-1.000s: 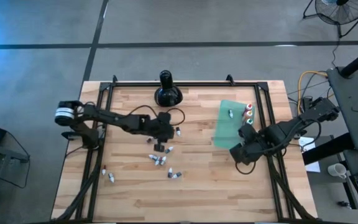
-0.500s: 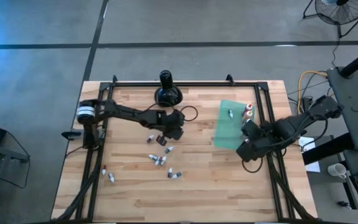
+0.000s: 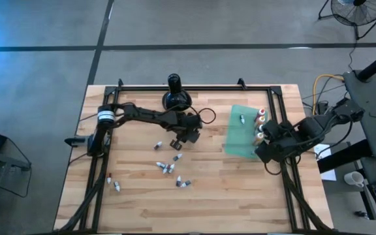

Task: Pick & Place food coloring
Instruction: Put the top small black food coloring bottle into the green bin

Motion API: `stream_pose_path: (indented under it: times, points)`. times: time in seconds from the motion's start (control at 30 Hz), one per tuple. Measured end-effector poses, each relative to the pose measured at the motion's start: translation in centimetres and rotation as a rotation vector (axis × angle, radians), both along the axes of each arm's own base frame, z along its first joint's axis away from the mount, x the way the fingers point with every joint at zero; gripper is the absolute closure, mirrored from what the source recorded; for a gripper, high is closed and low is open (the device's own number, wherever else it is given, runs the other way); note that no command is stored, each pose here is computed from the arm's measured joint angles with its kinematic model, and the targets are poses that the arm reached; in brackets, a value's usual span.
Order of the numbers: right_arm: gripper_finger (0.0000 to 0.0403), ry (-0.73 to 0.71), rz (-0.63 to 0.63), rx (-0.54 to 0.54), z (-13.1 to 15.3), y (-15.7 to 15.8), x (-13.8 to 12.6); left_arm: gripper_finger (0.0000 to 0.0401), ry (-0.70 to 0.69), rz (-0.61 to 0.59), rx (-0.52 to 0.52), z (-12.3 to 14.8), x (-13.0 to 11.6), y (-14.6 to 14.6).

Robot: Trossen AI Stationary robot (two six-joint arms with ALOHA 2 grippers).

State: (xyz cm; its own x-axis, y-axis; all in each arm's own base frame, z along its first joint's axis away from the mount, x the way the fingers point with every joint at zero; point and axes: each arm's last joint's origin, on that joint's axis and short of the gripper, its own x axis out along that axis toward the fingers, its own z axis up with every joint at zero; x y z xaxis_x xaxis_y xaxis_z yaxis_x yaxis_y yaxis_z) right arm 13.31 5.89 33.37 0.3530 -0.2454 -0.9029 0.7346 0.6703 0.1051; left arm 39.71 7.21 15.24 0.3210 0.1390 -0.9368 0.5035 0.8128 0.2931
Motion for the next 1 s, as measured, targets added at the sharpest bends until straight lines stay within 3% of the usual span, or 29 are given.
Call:
stream_pose_path:
  times: [0.27, 0.47, 0.63, 0.73, 0.83, 1.0]
  points:
    - [0.0188, -0.007, -0.009, -0.036, -0.5, -0.4, -0.5, 0.0366, -0.097, 0.090, -0.061, 2.4, 1.7, 0.2]
    - [0.0188, -0.004, -0.037, -0.031, -0.7, -0.4, -0.5, 0.0366, -0.367, 0.121, -0.069, 9.4, 4.8, 0.5]
    - [0.0188, -0.008, -0.055, -0.025, -0.7, -0.4, -0.5, 0.0366, -0.700, 0.077, -0.287, 15.7, 7.1, 0.6]
    - [0.0188, -0.011, -0.065, -0.022, -0.7, -0.4, -0.5, 0.0366, -0.755, 0.069, -0.380, 15.3, 8.8, 0.3]
    - [0.0188, -0.013, -0.080, -0.016, -0.7, -0.4, -0.5, 0.0366, -0.718, 0.087, -0.467, 12.7, 10.7, 0.0]
    - [0.0188, -0.014, -0.083, -0.015, -0.7, -0.4, -0.5, 0.0361, -0.715, 0.071, -0.484, 10.6, 12.9, -1.0]
